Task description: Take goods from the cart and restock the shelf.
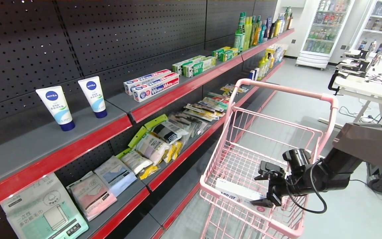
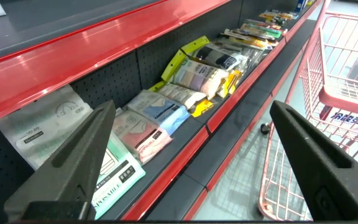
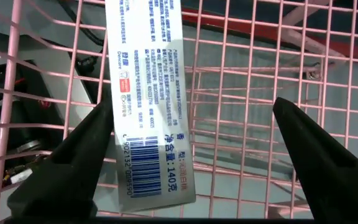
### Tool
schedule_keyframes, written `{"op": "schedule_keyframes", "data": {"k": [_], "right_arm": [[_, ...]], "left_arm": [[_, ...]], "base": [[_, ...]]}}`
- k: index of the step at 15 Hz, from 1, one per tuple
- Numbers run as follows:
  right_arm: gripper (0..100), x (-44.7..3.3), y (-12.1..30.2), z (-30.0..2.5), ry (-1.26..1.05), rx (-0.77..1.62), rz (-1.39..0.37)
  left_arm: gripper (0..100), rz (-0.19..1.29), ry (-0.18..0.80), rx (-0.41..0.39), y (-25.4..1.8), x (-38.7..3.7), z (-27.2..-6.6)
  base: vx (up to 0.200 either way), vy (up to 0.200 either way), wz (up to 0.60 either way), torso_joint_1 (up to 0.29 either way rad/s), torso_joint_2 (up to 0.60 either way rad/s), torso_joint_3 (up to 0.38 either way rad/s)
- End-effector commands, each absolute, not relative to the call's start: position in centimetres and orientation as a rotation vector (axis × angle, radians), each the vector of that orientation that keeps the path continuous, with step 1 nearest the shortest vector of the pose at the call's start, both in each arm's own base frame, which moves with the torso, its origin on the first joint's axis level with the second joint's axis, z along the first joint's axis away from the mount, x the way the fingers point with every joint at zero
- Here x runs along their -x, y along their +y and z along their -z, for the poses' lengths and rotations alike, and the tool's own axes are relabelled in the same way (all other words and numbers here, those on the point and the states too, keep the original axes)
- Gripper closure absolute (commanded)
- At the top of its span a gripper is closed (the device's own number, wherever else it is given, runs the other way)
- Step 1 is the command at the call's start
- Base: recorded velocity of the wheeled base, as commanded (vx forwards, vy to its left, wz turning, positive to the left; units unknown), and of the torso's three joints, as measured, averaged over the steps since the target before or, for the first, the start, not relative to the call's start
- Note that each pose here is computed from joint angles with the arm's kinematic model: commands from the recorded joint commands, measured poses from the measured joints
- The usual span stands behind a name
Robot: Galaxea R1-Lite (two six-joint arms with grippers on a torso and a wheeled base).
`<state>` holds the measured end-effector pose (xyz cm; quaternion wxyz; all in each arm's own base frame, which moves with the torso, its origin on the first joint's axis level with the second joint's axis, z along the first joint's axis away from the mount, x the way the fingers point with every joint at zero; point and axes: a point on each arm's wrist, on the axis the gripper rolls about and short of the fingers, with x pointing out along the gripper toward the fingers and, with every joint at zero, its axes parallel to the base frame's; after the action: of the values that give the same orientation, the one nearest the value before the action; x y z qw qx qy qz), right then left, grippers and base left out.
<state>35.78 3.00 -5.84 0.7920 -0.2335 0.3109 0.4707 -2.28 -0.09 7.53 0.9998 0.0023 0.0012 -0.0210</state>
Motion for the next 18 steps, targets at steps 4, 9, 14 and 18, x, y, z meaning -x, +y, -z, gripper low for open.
{"op": "schedule_keyframes", "data": {"k": [4, 9, 14, 18], "right_arm": [[0, -36.4, 3.7, 6.5, 0.665, 0.513, -1.024], [0, -36.6, 3.7, 6.6, 0.678, 0.528, -1.003], [0, -36.6, 4.1, 6.6, 0.695, 0.564, -0.986], [0, -36.6, 4.4, 6.7, 0.713, 0.58, -0.98]], "left_arm": [[0, 0.041, 0.003, -0.005, -0.1, 2.3, -7.5], [0, 0.041, 0.003, -0.005, -0.1, 2.3, -7.5], [0, 0.041, 0.003, -0.005, -0.1, 2.3, -7.5], [0, 0.041, 0.003, -0.005, -0.1, 2.3, -7.5]], "base": [[0.0, 0.0, 0.0, 0.0, 0.0, 0.0], [0.0, 0.0, 0.0, 0.0, 0.0, 0.0], [0.0, 0.0, 0.0, 0.0, 0.0, 0.0], [0.0, 0.0, 0.0, 0.0, 0.0, 0.0]]}}
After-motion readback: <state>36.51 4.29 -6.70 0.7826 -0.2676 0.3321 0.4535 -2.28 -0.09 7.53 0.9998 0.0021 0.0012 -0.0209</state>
